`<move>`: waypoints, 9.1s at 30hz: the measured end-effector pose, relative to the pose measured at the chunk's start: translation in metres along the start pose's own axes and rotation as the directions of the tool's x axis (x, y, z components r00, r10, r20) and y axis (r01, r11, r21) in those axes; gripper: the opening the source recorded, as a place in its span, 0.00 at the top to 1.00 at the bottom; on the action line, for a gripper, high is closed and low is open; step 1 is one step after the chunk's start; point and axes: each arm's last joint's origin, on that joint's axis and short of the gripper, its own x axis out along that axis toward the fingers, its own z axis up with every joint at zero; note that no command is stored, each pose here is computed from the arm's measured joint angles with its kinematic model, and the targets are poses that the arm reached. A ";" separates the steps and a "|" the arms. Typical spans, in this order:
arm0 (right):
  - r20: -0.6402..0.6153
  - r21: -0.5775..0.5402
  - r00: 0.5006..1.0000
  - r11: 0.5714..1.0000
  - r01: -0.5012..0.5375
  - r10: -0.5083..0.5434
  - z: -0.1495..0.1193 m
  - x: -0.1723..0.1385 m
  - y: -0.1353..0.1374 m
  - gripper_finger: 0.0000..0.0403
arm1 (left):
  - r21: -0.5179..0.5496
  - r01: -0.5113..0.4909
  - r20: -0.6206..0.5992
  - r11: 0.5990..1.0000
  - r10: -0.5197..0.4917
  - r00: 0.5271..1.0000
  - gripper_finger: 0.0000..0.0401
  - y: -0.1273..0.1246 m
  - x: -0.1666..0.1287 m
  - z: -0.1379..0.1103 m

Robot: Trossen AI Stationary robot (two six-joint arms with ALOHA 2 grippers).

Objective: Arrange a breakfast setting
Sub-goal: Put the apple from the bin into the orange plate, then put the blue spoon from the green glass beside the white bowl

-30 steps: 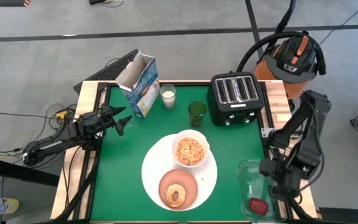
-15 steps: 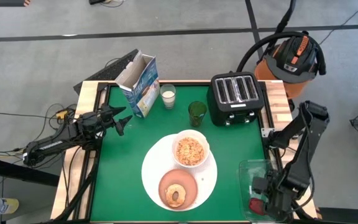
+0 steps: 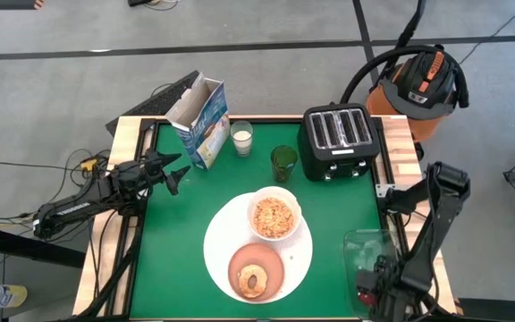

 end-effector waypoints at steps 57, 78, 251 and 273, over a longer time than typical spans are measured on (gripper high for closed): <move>0.680 -0.235 0.650 0.941 -0.246 0.339 0.122 -0.154 -0.088 0.26 | 0.000 0.000 0.000 1.000 0.000 1.000 0.28 0.000 0.000 0.000; 0.730 -0.256 0.532 0.893 -0.369 0.429 0.210 -0.108 -0.051 0.25 | 0.000 0.000 0.001 1.000 0.000 1.000 0.28 0.000 0.000 0.000; 0.693 -0.330 0.720 0.895 0.300 0.014 0.255 -0.146 -0.244 0.27 | 0.000 0.003 -0.001 1.000 -0.003 1.000 0.28 0.000 0.000 0.000; 0.693 -0.324 0.721 0.901 0.290 0.017 0.253 -0.147 -0.245 0.40 | 0.000 0.003 -0.001 1.000 -0.003 1.000 0.28 0.000 0.000 0.000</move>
